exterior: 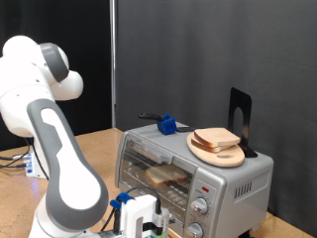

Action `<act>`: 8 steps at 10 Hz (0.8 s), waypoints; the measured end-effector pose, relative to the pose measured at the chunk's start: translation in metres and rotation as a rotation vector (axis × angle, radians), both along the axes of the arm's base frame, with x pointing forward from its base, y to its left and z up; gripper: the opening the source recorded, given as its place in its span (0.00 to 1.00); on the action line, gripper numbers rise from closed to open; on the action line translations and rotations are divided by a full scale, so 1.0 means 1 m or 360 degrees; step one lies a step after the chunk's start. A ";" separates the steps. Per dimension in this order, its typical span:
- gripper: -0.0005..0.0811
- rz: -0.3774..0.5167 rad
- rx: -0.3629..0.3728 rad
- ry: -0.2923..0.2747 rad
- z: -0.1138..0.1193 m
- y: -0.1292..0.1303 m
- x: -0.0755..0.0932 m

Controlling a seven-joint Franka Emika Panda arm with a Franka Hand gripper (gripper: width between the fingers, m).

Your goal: Make a piece of toast with the oven

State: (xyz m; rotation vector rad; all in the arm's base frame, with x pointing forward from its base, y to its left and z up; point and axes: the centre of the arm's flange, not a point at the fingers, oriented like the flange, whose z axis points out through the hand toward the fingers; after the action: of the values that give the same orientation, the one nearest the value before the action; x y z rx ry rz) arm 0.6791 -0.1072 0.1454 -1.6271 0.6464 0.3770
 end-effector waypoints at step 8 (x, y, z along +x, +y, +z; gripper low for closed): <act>1.00 -0.0012 0.0007 -0.0016 -0.011 0.029 0.008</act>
State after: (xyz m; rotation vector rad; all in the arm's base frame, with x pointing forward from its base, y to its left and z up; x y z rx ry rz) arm 0.6868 -0.0783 0.1341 -1.6212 0.6435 0.3645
